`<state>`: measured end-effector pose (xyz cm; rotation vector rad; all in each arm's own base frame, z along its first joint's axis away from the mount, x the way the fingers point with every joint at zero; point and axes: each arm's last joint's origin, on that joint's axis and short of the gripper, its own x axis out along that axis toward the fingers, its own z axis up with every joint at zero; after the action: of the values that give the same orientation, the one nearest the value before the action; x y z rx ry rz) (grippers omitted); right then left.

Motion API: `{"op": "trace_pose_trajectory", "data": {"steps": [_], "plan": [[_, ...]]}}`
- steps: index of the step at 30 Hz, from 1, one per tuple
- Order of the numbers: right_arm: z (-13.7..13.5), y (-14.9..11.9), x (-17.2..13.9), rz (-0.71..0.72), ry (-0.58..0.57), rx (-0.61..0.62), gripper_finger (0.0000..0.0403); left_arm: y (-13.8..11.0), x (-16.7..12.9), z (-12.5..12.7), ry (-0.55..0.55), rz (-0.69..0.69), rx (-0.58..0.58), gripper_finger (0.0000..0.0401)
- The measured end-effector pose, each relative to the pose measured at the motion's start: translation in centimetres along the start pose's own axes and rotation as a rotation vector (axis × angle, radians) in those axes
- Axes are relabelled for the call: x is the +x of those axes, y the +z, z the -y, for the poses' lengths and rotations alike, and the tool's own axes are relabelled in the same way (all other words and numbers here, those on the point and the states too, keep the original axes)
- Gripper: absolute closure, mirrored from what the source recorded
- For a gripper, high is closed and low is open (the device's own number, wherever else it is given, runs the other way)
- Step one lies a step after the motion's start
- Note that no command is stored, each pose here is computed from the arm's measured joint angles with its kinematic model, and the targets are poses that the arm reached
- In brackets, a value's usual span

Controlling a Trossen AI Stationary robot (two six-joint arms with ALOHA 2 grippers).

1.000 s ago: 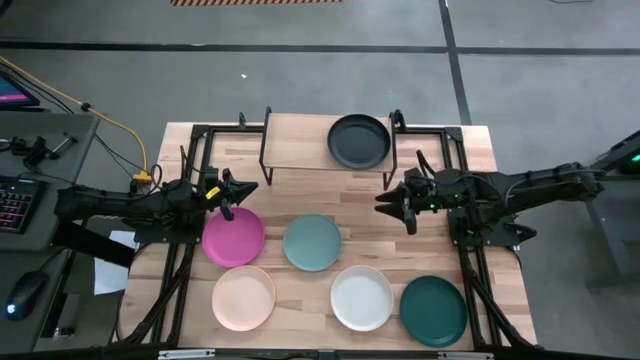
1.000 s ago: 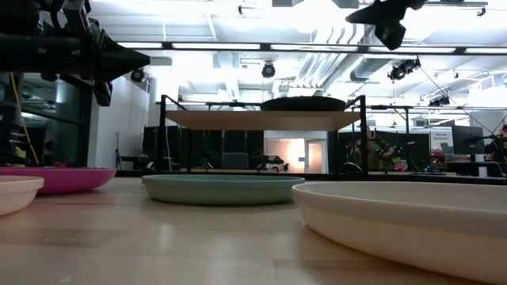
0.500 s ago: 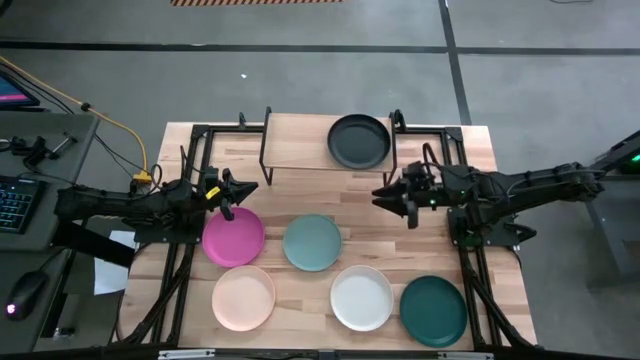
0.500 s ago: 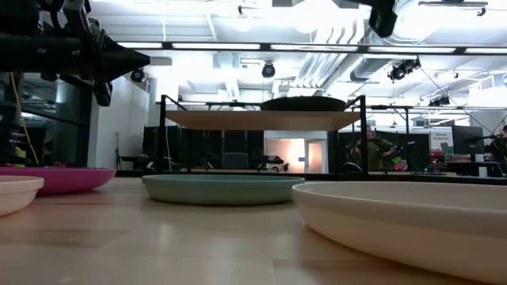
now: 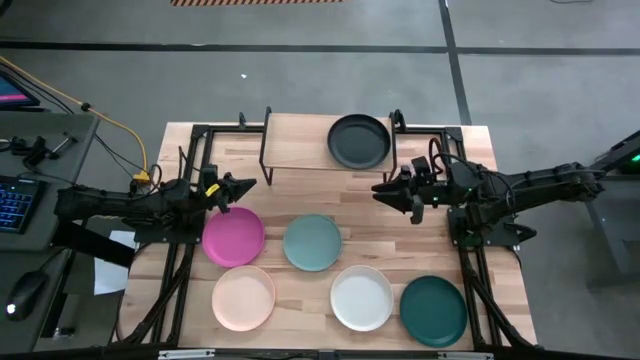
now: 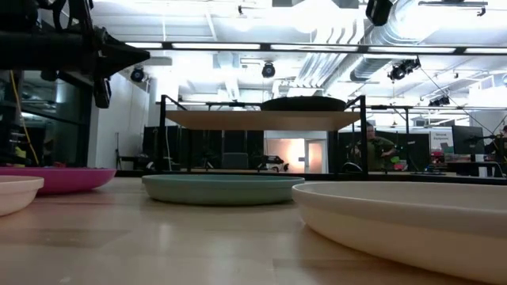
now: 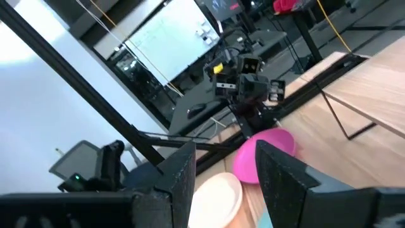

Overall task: Place and stack plates onto a shelf
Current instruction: Stack the pink plate on top of the black plate on the shelf

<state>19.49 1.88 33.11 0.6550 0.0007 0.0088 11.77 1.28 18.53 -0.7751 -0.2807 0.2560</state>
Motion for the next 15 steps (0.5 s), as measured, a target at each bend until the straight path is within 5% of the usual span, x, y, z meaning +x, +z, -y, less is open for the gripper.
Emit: {"op": "trace_pose_trajectory", "data": {"steps": [8, 15], "plan": [[-0.1, 0.2, 0.0, 0.031, 0.005, -0.002, 0.0257, 0.2, 0.0, 0.2, -0.013, 0.025, -0.038, 0.0400], [0.0, 0.3, 0.0, 0.054, -0.027, 0.003, 0.0257, 2.3, -0.1, 2.2, -0.178, 0.158, -0.089, 0.0398]]}}
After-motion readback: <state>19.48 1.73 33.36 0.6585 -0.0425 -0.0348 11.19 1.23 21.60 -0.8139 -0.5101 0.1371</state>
